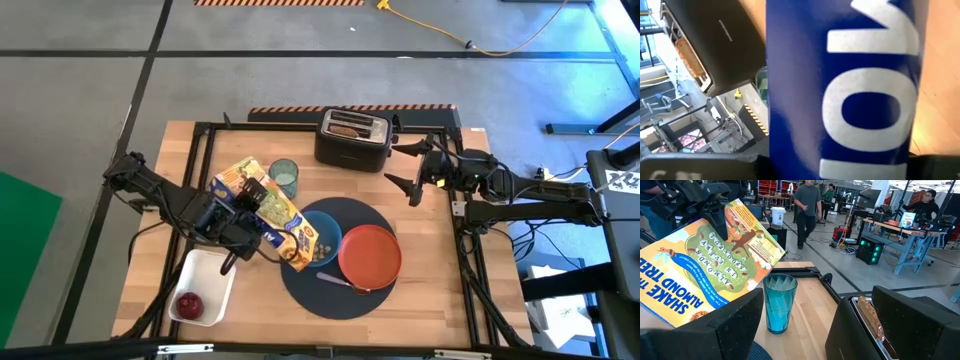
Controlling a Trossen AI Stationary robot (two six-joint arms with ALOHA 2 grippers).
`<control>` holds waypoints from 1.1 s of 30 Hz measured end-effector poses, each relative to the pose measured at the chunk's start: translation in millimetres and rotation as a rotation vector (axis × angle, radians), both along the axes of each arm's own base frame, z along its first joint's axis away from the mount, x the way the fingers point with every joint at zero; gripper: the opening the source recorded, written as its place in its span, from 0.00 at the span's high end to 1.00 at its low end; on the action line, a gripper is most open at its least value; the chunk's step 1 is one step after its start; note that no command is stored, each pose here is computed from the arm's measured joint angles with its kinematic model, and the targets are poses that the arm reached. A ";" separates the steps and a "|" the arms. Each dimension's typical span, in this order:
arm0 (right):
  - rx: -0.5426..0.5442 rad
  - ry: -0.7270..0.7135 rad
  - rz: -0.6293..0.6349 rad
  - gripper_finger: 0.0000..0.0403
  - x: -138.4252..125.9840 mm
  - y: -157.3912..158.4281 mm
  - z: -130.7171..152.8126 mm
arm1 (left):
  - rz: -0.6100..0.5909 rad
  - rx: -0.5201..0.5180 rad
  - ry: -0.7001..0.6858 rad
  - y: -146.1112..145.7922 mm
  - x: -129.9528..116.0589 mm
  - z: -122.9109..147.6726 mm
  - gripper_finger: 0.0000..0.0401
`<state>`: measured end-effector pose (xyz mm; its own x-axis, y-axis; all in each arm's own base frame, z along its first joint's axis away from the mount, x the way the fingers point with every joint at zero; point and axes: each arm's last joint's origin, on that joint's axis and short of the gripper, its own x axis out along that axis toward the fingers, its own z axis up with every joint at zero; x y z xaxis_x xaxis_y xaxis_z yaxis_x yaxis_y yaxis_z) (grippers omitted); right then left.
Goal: Arrange a breakfast setting
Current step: Pour the cereal from the cereal box into the blue bowl
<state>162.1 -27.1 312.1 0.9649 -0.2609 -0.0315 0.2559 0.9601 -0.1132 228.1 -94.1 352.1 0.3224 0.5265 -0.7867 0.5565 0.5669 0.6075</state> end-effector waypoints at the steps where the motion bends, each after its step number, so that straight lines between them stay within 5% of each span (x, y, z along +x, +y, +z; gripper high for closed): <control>1: 0.000 0.000 0.000 0.10 -0.1 0.0 0.0 | 0.000 0.003 0.000 -0.4 0.2 -0.3 0.70; 33: 0.000 0.003 0.000 0.10 -0.1 0.0 -0.3 | 0.020 0.014 0.014 2.2 -1.4 -6.6 0.70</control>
